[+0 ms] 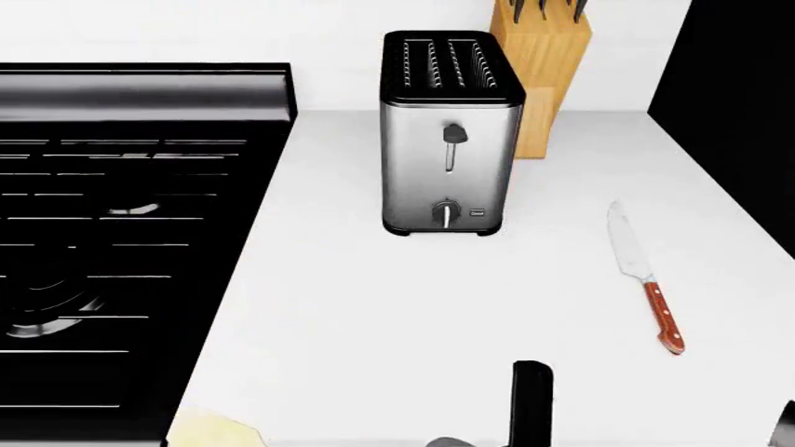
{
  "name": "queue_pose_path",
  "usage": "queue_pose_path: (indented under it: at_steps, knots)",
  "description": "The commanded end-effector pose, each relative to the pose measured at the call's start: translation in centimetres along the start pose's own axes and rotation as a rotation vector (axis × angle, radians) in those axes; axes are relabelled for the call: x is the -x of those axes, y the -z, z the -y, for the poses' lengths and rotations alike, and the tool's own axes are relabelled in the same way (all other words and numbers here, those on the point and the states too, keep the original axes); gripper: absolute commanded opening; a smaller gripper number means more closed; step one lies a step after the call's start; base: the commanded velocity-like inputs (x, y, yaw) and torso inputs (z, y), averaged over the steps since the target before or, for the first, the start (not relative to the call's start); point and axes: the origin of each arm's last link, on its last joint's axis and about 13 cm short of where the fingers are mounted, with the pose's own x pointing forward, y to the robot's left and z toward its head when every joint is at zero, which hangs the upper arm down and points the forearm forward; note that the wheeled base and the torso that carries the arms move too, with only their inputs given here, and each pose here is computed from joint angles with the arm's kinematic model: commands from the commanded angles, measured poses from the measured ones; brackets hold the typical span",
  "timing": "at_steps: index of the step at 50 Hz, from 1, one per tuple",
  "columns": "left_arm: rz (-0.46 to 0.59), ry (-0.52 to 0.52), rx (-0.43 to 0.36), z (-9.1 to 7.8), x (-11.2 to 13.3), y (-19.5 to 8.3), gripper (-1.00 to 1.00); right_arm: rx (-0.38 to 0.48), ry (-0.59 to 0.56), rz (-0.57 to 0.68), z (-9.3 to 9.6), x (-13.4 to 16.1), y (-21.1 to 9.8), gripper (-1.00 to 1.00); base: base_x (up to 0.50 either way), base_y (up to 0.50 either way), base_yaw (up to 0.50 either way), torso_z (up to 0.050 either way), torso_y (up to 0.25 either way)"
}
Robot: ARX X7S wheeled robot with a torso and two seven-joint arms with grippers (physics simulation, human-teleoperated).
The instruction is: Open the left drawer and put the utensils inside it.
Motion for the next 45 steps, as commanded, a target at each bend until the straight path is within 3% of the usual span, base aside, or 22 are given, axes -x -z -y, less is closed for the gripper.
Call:
queue_pose_path:
  at_steps: [1, 21, 45]
  knots:
    - [0.000, 0.001, -0.002, 0.0, 0.0, 0.0, 1.00, -0.062, -0.019, 0.008, -1.3, -0.2, 1.2, -1.00, 0.00, 0.00, 0.00, 0.000, 0.000]
    - [-0.001, 0.005, -0.006, 0.3, 0.1, 0.3, 1.00, -0.196, -0.053, -0.048, -2.8, -1.2, 3.7, -1.00, 0.00, 0.00, 0.00, 0.000, 0.000]
    - [0.001, 0.001, -0.006, 0.1, 0.0, 0.1, 1.00, -0.214, -0.125, -0.071, -4.6, -1.6, 4.3, -1.00, 0.00, 0.00, 0.00, 0.000, 0.000]
